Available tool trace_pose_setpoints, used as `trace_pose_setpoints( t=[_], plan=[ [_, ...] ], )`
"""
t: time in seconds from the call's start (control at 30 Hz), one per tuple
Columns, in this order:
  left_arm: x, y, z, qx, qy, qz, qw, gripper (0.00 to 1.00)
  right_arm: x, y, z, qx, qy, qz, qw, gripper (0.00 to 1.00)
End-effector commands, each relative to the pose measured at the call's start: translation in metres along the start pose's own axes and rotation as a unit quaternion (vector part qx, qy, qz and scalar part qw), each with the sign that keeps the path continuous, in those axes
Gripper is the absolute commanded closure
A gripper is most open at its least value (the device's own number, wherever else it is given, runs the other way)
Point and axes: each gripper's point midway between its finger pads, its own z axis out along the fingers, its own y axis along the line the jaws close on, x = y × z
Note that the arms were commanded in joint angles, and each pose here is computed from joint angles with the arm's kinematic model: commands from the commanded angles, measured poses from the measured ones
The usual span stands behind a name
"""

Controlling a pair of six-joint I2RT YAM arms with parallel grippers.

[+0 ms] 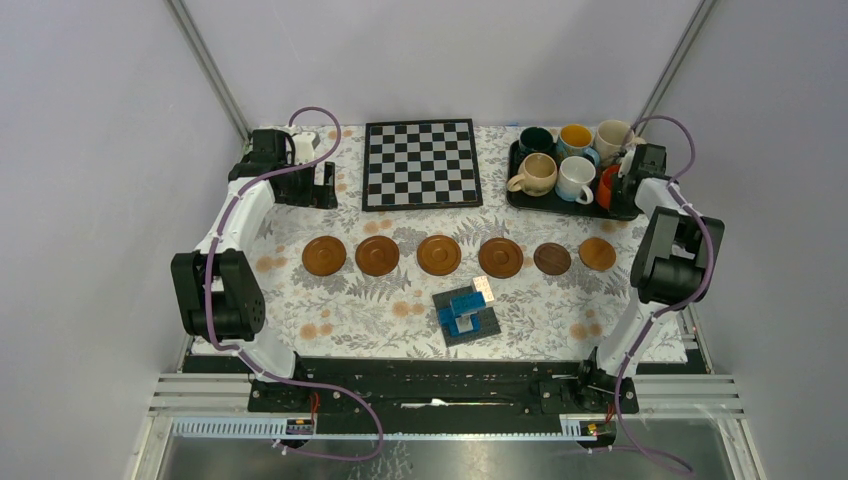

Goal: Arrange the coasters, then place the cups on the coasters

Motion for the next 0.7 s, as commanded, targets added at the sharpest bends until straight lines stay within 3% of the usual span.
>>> trace_pose_setpoints(
  t=[0.0,0.37,0.67],
  plan=[
    [-0.007,0.000,-0.004,-0.003,-0.015,0.009,1.000,0.01,-0.062,-0.009,-0.043,0.003,-0.115,-0.001,0.993,1.00],
    [-0.009,0.004,-0.008,-0.018,-0.019,0.002,1.000,0.01,-0.091,0.023,-0.104,-0.070,-0.171,-0.039,0.982,1.00],
    [-0.011,0.009,-0.021,-0.028,-0.033,-0.011,0.999,0.01,-0.121,0.150,-0.158,-0.151,-0.201,-0.132,0.959,1.00]
  ],
)
